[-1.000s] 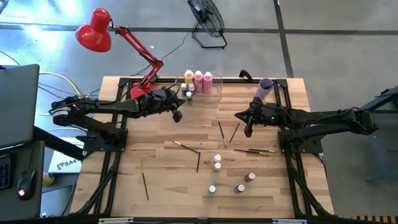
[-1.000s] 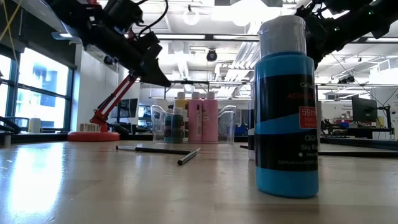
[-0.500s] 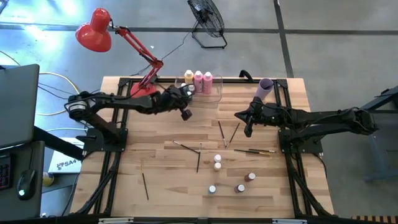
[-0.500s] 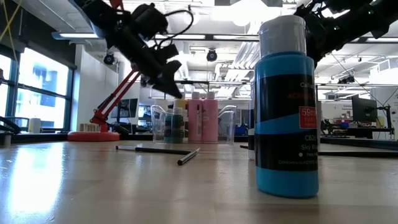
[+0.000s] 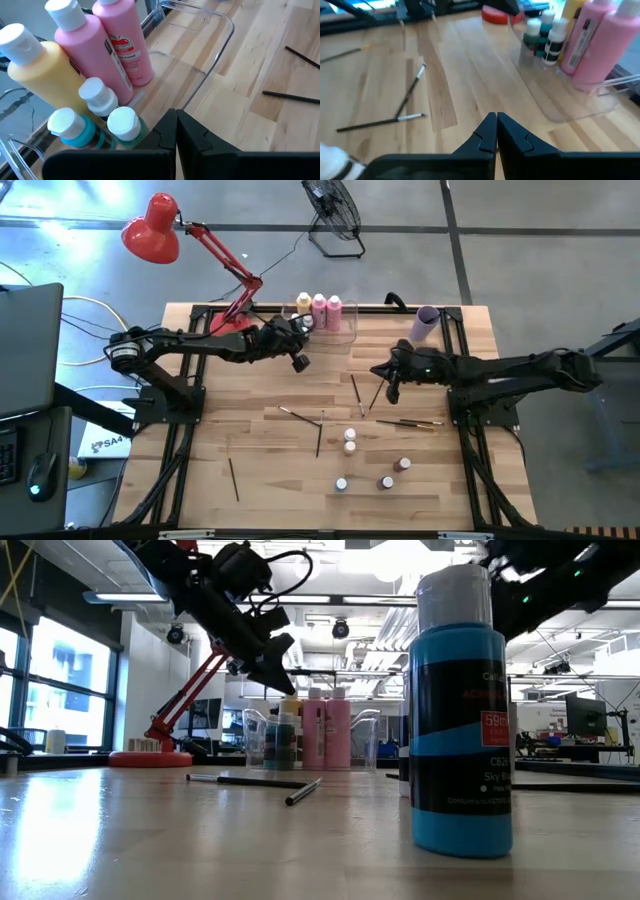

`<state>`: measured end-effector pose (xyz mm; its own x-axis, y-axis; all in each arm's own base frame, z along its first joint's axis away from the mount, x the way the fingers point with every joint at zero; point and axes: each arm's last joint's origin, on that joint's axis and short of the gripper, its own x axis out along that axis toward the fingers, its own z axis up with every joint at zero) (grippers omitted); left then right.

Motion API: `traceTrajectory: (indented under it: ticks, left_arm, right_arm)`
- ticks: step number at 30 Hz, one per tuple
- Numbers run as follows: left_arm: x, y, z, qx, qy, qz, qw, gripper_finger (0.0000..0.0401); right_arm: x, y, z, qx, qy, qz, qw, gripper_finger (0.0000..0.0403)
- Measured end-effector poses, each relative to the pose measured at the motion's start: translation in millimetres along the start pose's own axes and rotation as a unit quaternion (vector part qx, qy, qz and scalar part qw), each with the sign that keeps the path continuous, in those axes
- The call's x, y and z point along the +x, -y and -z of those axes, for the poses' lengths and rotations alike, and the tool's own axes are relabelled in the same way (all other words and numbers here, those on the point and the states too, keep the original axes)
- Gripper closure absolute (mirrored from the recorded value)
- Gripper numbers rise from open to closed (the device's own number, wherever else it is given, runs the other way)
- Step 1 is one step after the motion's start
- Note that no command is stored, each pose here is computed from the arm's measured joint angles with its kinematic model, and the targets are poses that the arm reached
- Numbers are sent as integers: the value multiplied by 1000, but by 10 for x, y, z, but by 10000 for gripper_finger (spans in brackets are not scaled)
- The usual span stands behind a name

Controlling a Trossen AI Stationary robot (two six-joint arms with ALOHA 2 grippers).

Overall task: Pick & Place Paint Supplies
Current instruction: Adjust the transparent bin

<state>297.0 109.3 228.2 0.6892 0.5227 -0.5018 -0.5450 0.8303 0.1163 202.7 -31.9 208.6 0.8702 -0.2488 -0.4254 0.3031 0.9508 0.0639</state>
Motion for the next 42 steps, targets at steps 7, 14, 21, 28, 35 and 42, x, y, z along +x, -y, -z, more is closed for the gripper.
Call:
traceTrajectory:
  ticks: [7,14,21,28,35,42]
  left_arm:
    - [0,-2,-4,13,2,-3,1000,401]
    - [0,-2,-4,14,2,-3,1000,401]
    - [0,-2,-3,14,2,-3,1000,401]
    - [0,-2,-6,14,3,-3,1000,401]
    - [0,-2,-5,14,3,-3,1000,401]
    - [0,-2,0,15,0,-3,1000,401]
  right_arm:
    - [477,-42,107,-8,22,-1,1000,400]
    - [801,-30,233,5,60,11,998,400]
    - [867,13,293,24,56,80,995,400]
    - [1017,-7,148,34,31,99,994,400]
    - [1276,23,186,26,-10,112,993,401]
    - [1358,125,206,43,-8,155,987,401]
